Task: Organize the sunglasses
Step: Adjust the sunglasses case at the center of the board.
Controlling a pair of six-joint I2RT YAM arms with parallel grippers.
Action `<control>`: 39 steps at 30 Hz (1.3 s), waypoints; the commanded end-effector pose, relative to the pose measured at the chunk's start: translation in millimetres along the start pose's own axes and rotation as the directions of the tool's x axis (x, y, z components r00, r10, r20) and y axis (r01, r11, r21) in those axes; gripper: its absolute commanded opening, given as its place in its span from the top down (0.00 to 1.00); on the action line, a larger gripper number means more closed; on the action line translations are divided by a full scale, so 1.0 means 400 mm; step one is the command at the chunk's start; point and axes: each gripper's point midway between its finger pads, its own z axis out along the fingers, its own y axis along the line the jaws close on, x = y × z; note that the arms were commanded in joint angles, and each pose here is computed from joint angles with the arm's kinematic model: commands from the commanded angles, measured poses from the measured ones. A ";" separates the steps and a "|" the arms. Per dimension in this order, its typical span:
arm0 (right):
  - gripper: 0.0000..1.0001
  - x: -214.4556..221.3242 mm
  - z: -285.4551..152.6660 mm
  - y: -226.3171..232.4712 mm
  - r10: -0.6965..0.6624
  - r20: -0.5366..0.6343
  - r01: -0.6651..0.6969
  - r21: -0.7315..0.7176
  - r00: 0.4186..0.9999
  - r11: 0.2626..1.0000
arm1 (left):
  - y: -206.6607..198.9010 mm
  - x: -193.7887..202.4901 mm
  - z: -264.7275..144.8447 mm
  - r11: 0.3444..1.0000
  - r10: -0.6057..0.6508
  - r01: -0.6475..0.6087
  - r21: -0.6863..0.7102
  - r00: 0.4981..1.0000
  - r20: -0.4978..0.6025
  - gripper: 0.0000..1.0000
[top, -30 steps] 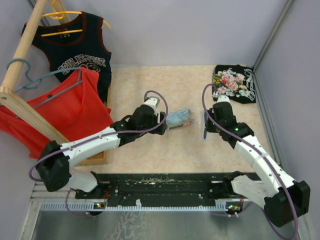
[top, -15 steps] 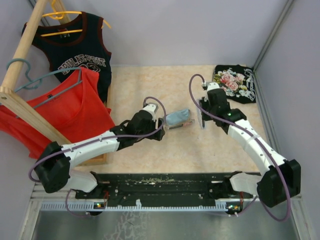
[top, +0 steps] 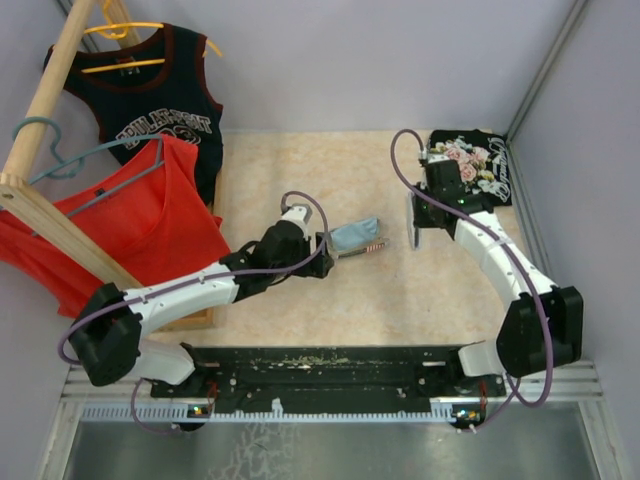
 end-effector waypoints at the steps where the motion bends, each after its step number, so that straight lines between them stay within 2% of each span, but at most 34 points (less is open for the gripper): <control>1: 1.00 -0.026 -0.028 0.010 0.094 0.083 -0.093 -0.019 0.992 0.996 | -0.012 -0.053 0.001 0.985 -0.168 0.170 -0.010 0.983 0.077 0.15; 8: 1.00 0.008 -0.094 0.007 0.167 0.137 -0.162 -0.047 0.976 0.986 | -0.006 -0.099 0.014 0.916 -0.377 0.390 -0.096 0.917 0.133 0.11; 11: 1.00 0.007 -0.129 0.007 0.189 0.167 -0.181 -0.064 0.968 0.981 | -0.008 -0.071 0.019 0.825 -0.523 0.534 -0.188 0.846 0.109 0.10; 14: 1.00 -0.001 -0.168 0.008 0.201 0.201 -0.188 -0.083 0.959 0.979 | -0.005 -0.040 0.022 0.707 -0.628 0.640 -0.301 0.764 0.151 0.11; 18: 1.00 -0.007 -0.217 0.005 0.205 0.238 -0.187 -0.097 0.949 0.978 | -0.054 -0.035 0.036 0.635 -0.679 0.695 -0.337 0.710 0.185 0.11; 24: 1.00 -0.004 -0.272 0.007 0.206 0.271 -0.177 -0.128 0.940 0.976 | -0.103 0.023 0.083 0.507 -0.753 0.746 -0.431 0.627 0.200 0.13; 29: 1.00 0.004 -0.294 -0.002 0.193 0.286 -0.165 -0.118 0.939 0.979 | -0.119 0.046 0.138 0.435 -0.787 0.785 -0.440 0.569 0.237 0.15; 35: 1.00 0.018 -0.304 -0.005 0.181 0.281 -0.154 -0.117 0.942 0.981 | -0.103 0.059 0.193 0.373 -0.785 0.820 -0.434 0.528 0.323 0.19; 39: 1.00 0.032 -0.305 -0.008 0.166 0.271 -0.141 -0.109 0.948 0.984 | -0.103 0.054 0.220 0.357 -0.781 0.833 -0.423 0.514 0.355 0.19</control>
